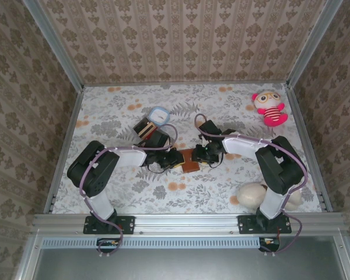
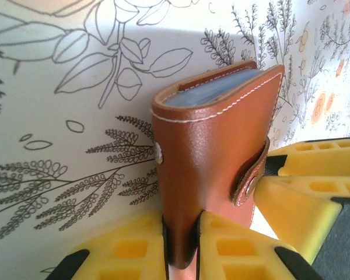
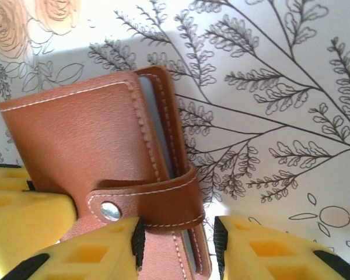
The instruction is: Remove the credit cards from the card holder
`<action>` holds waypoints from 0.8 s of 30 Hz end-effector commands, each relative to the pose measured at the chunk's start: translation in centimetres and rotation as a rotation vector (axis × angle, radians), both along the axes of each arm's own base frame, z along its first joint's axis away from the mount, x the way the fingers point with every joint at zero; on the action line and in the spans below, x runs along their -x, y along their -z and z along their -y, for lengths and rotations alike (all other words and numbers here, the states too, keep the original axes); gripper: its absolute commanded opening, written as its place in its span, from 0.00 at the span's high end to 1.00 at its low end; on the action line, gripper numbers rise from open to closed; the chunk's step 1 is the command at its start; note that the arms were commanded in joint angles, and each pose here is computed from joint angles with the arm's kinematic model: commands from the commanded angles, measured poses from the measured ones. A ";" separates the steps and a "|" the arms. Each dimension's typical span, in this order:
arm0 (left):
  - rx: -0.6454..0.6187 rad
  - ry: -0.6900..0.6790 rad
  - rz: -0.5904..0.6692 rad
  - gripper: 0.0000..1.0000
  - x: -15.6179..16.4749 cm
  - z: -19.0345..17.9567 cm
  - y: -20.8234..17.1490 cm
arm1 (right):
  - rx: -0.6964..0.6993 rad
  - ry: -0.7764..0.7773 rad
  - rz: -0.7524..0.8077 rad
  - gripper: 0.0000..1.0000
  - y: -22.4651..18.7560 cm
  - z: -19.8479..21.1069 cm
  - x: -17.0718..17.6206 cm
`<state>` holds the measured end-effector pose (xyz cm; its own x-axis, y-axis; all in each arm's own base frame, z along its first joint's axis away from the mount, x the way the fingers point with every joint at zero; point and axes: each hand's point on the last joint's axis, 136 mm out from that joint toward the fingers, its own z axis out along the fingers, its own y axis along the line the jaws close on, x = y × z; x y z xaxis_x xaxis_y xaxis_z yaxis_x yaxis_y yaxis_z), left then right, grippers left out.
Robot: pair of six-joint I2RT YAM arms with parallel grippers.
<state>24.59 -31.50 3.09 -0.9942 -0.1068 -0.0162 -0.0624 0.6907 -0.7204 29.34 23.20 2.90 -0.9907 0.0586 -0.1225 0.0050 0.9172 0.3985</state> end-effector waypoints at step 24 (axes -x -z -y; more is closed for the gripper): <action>-0.060 -0.004 -0.014 0.97 0.5 -1.2 1.8 | 0.283 -0.106 0.020 0.59 1.7 -0.8 -0.3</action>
<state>24.72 -31.39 2.87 -0.9942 -0.1040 -0.0271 -0.0532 0.6951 -0.7170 30.54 25.84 3.55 -0.9775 -0.0737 -0.1976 -0.1193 0.9659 0.2298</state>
